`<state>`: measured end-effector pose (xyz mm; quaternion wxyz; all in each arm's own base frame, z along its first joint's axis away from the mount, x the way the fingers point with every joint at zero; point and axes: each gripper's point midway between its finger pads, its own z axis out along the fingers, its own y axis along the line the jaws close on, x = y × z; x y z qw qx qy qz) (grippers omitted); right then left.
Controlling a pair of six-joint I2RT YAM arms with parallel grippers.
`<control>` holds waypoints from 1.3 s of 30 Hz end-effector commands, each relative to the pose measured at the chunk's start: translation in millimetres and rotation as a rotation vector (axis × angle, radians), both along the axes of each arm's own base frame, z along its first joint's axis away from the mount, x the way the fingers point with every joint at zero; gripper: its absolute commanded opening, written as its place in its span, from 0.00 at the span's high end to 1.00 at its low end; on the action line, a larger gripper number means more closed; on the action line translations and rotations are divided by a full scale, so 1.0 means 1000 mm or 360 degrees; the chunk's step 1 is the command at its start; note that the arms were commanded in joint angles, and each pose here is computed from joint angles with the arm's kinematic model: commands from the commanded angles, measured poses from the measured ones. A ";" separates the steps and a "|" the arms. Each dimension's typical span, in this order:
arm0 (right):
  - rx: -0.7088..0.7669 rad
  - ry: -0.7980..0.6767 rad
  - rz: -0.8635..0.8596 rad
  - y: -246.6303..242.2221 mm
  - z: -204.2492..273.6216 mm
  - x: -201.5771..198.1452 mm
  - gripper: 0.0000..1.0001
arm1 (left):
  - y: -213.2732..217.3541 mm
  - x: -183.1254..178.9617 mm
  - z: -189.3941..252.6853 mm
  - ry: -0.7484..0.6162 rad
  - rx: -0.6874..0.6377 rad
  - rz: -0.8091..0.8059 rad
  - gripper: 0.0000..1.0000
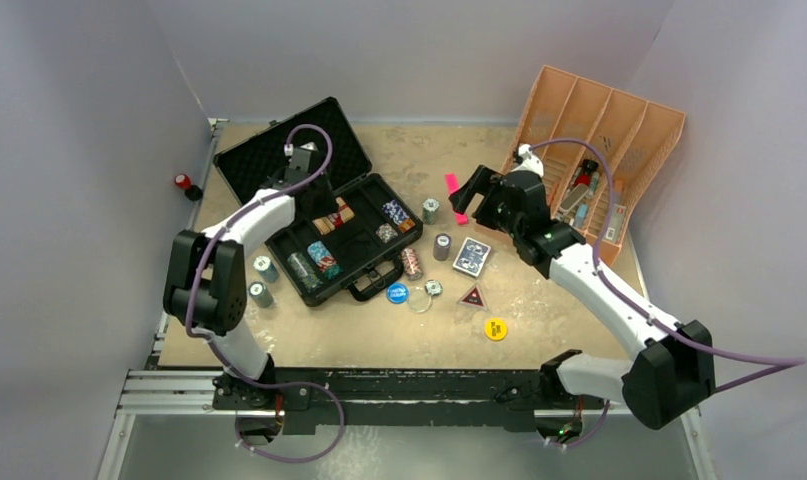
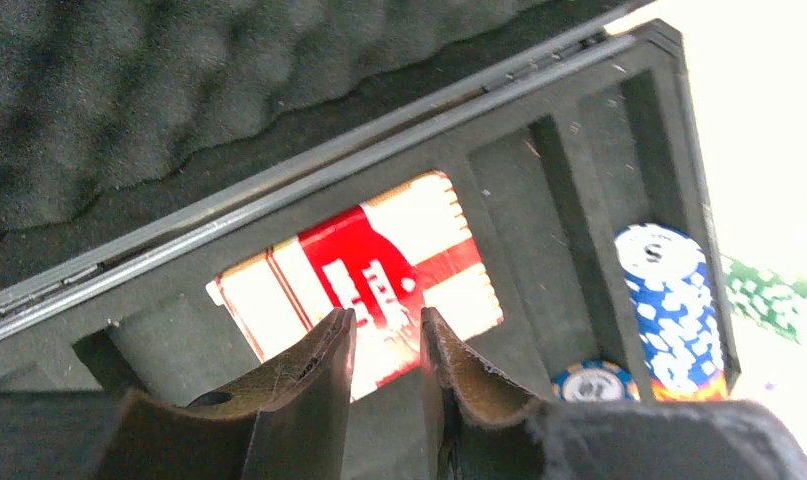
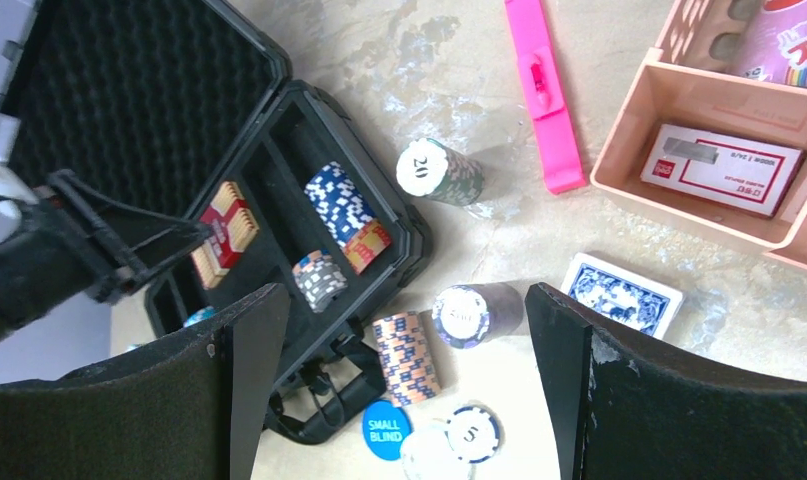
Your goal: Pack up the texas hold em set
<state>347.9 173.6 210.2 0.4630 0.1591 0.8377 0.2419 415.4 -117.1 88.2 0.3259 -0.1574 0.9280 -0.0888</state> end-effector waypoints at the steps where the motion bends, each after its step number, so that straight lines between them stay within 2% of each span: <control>1: -0.0158 0.0010 0.0001 -0.008 -0.009 0.005 0.09 | -0.019 -0.002 0.076 -0.0291 -0.0133 -0.0161 0.69; 8: -0.0329 0.0121 0.0189 0.002 -0.036 0.009 0.08 | -0.019 -0.029 0.172 -0.0761 -0.0213 -0.0284 0.58; 12: -0.0392 0.0183 0.0347 0.014 -0.051 0.008 0.11 | -0.010 -0.053 0.199 -0.0941 -0.0211 -0.0302 0.42; 18: -0.0427 0.0243 0.0377 0.031 -0.061 -0.005 0.12 | 0.000 -0.078 0.215 -0.1122 -0.0196 -0.0306 0.40; 24: -0.0517 0.0378 0.0294 0.039 -0.081 -0.025 0.13 | 0.001 -0.086 0.216 -0.1184 -0.0234 -0.0302 0.39; 33: -0.0544 0.0565 0.0338 0.058 -0.114 -0.067 0.15 | -0.006 -0.094 0.216 -0.1180 -0.0284 -0.0360 0.39; 39: -0.0526 0.0631 0.0191 0.053 -0.126 -0.068 0.15 | -0.007 -0.095 0.216 -0.1179 -0.0291 -0.0368 0.39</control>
